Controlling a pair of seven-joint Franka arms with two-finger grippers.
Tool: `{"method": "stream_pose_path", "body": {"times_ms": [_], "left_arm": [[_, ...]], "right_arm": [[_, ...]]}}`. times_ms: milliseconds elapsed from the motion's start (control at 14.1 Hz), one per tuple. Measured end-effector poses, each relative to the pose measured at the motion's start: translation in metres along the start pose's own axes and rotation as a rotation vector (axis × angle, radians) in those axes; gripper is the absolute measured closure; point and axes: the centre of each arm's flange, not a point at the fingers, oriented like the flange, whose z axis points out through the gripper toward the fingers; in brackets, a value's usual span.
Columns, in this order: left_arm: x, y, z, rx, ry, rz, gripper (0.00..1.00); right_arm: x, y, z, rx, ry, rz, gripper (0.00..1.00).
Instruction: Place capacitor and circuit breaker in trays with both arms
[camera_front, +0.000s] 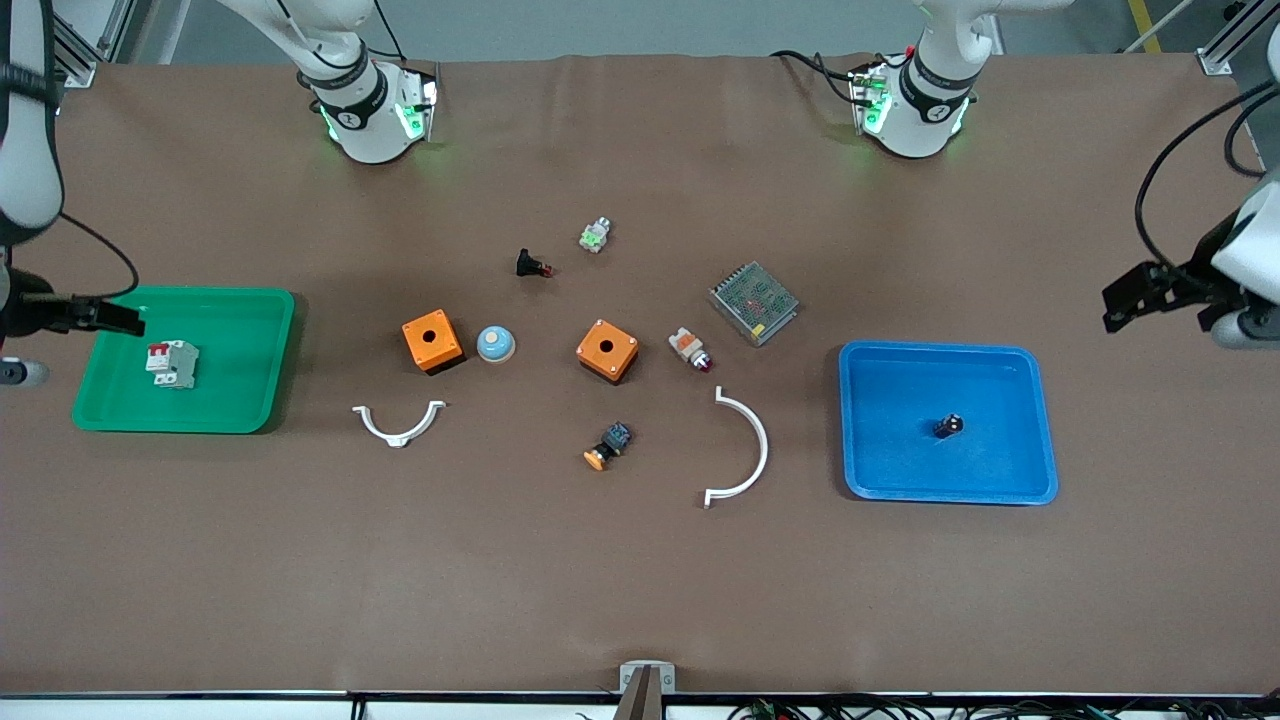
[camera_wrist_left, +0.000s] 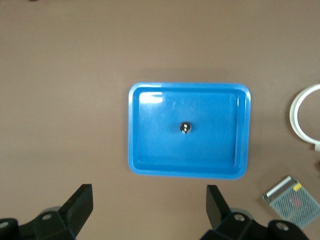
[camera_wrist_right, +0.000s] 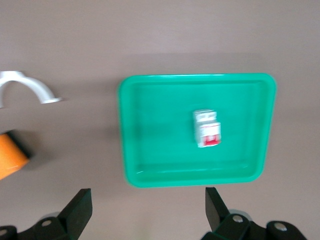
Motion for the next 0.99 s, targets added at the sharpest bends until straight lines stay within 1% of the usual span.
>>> {"method": "stream_pose_path", "body": {"times_ms": [142,212,283,496,637,708,850,991], "left_arm": [[-0.012,0.011,-0.009,-0.002,-0.037,0.022,0.0],[-0.015,0.017,-0.012,-0.002,-0.041,0.032,0.0],[-0.017,0.022,-0.016,-0.002,-0.039,0.042,0.0],[-0.024,0.029,-0.023,-0.01,-0.049,0.051,0.0],[-0.031,0.03,-0.031,-0.021,-0.051,0.051,0.0],[-0.035,0.032,-0.036,-0.025,-0.053,0.052,0.0],[-0.042,0.035,-0.045,-0.037,-0.048,0.051,0.0],[-0.047,0.038,-0.05,-0.041,-0.05,0.018,0.0]], "right_arm": [[-0.016,-0.019,-0.028,0.055,0.03,-0.008,0.0],[-0.021,-0.029,-0.039,0.066,0.045,-0.015,0.0],[-0.026,-0.043,-0.049,0.069,0.055,-0.009,0.0],[-0.042,-0.097,-0.073,0.06,0.059,0.023,0.0],[-0.052,-0.11,-0.098,0.057,0.064,0.022,0.0],[-0.057,-0.108,-0.117,0.058,0.08,0.024,0.0],[-0.066,-0.102,-0.154,0.06,0.132,0.032,0.0],[-0.071,-0.1,-0.176,0.061,0.169,0.035,0.0]]}}
